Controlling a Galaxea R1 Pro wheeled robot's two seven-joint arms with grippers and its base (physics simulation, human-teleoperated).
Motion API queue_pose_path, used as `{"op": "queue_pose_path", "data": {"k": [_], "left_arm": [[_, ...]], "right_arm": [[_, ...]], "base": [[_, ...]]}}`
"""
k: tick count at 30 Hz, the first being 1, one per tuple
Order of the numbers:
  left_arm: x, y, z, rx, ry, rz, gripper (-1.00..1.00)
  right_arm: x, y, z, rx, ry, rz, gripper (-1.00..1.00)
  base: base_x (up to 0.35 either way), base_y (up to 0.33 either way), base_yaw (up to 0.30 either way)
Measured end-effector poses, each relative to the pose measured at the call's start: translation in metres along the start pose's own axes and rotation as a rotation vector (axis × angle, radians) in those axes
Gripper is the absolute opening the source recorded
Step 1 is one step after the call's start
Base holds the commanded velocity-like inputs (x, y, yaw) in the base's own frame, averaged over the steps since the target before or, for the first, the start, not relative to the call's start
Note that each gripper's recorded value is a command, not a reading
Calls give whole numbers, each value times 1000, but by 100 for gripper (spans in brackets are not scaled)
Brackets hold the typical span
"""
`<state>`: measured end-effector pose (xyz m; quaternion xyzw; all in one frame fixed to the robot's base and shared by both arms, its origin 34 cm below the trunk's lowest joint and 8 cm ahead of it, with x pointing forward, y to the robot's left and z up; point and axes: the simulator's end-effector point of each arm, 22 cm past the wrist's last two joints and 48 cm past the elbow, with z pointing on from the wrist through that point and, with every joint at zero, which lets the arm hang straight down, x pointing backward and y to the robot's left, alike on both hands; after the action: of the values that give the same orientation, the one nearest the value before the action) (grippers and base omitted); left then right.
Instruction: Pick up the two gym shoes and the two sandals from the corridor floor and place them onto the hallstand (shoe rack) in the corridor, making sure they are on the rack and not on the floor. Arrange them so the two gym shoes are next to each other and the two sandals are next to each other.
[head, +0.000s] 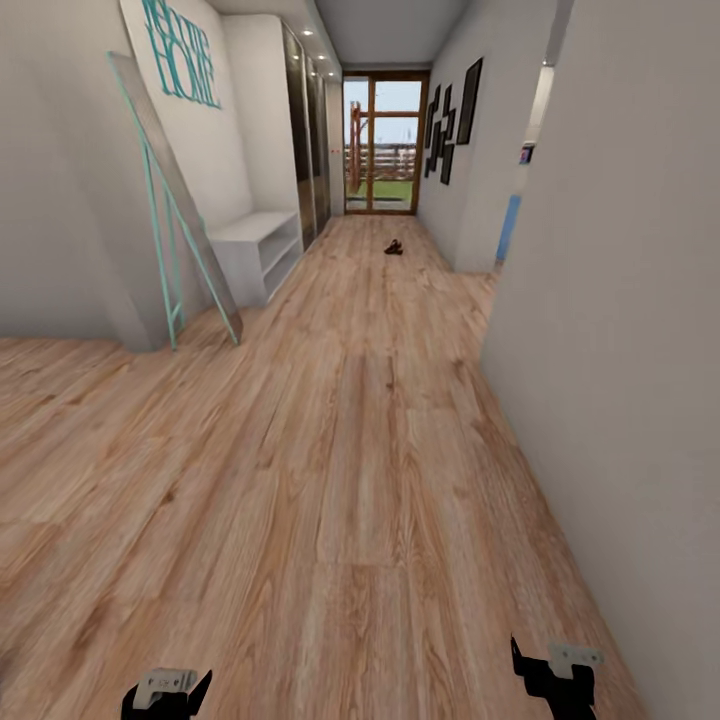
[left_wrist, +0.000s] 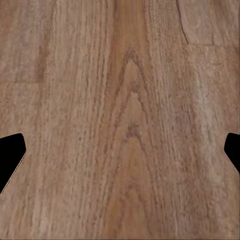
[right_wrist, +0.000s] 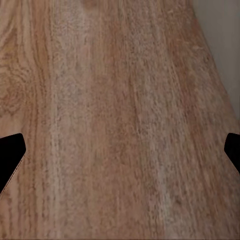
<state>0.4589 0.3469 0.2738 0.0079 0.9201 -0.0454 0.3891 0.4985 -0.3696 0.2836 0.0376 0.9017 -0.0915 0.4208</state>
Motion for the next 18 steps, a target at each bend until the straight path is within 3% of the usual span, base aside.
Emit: {"op": "queue_pose_path", "data": {"k": [18], "left_arm": [[0, 0, 0, 1, 0, 0, 100]], "right_arm": [[0, 2, 0, -9, 1, -5, 100]], "base": [[339, 0, -9]]}}
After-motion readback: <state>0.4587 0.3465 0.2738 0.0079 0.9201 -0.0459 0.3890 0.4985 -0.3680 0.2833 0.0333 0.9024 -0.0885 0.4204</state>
